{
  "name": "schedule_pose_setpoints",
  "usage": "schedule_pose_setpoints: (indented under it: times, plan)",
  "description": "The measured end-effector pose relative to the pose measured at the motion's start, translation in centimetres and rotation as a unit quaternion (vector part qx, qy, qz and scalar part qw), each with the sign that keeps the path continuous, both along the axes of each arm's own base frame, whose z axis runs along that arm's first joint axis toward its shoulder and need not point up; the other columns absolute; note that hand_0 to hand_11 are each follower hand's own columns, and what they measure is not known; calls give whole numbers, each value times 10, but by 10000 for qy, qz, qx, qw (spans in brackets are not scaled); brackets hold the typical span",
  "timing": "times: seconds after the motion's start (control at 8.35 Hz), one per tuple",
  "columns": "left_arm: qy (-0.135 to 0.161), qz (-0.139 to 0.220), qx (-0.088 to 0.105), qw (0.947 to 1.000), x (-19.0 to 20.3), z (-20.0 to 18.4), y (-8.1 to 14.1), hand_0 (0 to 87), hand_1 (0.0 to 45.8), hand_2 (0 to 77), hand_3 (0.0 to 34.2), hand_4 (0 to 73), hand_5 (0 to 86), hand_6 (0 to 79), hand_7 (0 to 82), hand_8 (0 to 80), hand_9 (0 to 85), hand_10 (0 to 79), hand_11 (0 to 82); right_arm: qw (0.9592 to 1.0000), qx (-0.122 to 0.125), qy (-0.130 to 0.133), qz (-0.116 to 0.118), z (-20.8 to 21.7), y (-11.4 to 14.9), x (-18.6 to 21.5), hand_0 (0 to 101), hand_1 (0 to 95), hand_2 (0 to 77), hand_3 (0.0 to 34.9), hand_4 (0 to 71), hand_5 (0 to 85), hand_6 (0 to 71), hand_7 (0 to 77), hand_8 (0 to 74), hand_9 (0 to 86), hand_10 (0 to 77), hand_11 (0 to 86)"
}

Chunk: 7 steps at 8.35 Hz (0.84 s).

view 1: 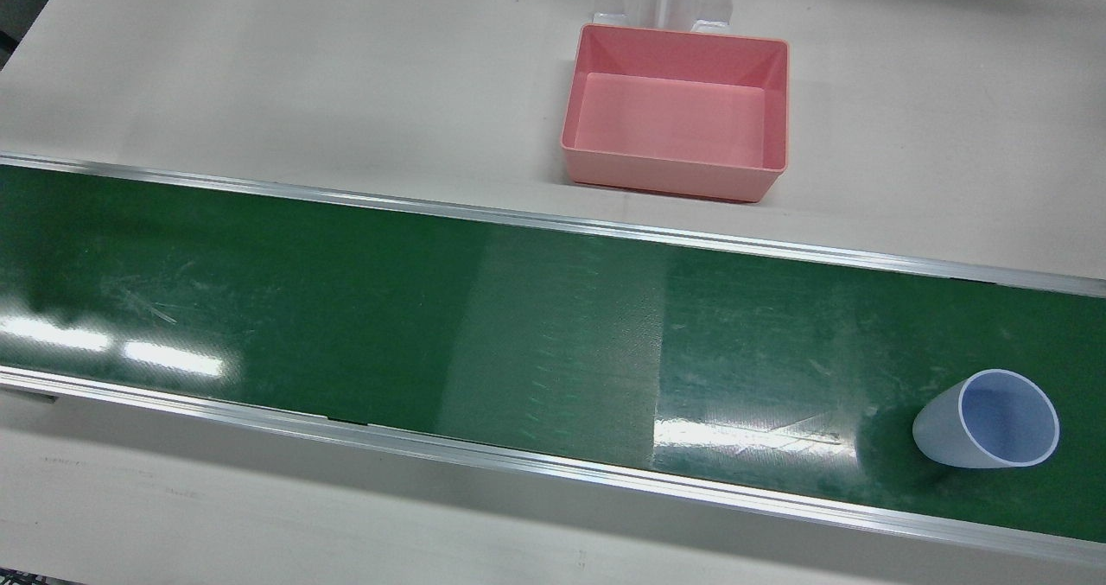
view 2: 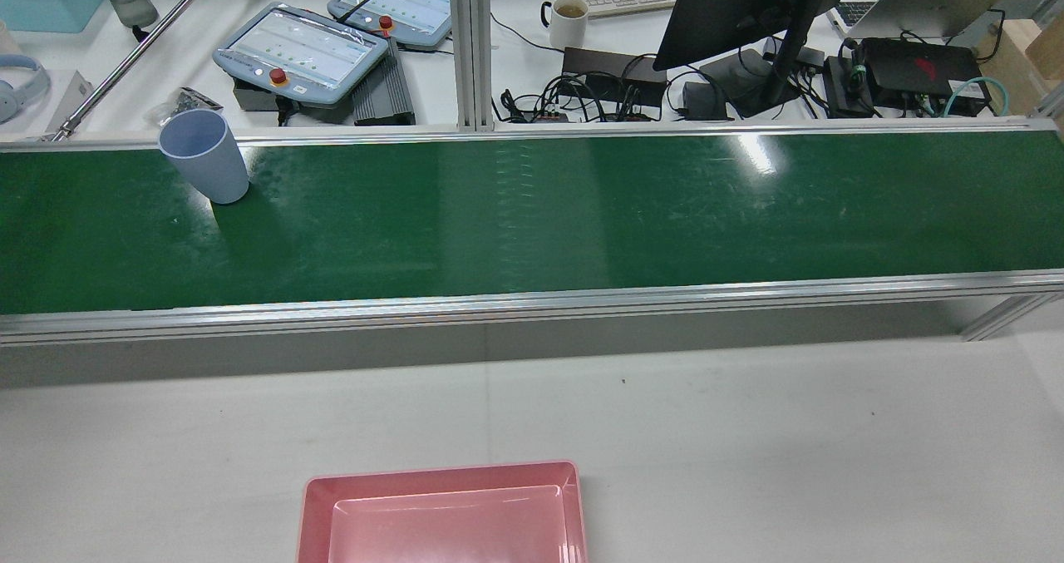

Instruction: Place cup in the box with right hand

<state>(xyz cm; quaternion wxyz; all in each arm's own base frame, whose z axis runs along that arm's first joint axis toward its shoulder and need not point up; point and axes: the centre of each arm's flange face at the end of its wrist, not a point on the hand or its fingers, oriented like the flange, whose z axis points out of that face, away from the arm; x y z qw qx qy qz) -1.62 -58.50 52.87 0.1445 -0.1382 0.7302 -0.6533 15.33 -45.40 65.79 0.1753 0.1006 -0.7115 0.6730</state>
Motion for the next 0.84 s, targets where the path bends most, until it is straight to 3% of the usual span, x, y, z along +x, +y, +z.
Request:
schedule_pose_setpoints:
  times: [0.12, 0.24, 0.36, 0.48, 0.6, 0.72, 0.84]
  plan:
    - [0, 0, 0, 10000, 0, 0, 0, 0, 5, 5, 0, 0, 0, 0, 0, 0, 0, 0, 0, 10000, 35, 4, 1, -3, 1, 0, 272, 5, 16, 0, 382, 49, 333, 698, 502, 698, 202, 295]
    - [0, 1, 0, 10000, 0, 0, 0, 0, 5, 5, 0, 0, 0, 0, 0, 0, 0, 0, 0, 9999, 140, 13, 18, -14, 1, 2, 281, 5, 16, 0, 382, 44, 333, 698, 502, 698, 202, 289]
    - [-1, 1, -4, 10000, 0, 1, 0, 0, 5, 5, 0, 0, 0, 0, 0, 0, 0, 0, 0, 9996, 275, 26, 48, -27, 1, 5, 305, 5, 16, 0, 327, 38, 322, 698, 469, 698, 180, 278]
    - [0, -2, -3, 10000, 0, 1, 0, 0, 5, 5, 0, 0, 0, 0, 0, 0, 0, 0, 0, 9992, 383, 35, 86, -38, 4, 8, 235, 5, 16, 0, 262, 38, 311, 698, 475, 698, 196, 278]
    - [-1, -2, -4, 10000, 0, 1, 0, 0, 5, 5, 0, 0, 0, 0, 0, 0, 0, 0, 0, 9989, 463, 39, 106, -47, 8, 9, 278, 5, 16, 0, 262, 49, 311, 698, 475, 698, 185, 262]
    - [-2, -1, -12, 10000, 0, 3, 0, 0, 5, 5, 0, 0, 0, 0, 0, 0, 0, 0, 0, 9985, 532, 41, 107, -55, 10, 9, 316, 5, 16, 0, 202, 49, 289, 698, 425, 698, 169, 235]
    - [-2, 0, -15, 10000, 0, 3, -1, 0, 5, 5, 0, 0, 0, 0, 0, 0, 5, 0, 0, 9983, 571, 43, 96, -60, 10, 8, 311, 5, 33, 0, 185, 49, 289, 698, 415, 687, 142, 196]
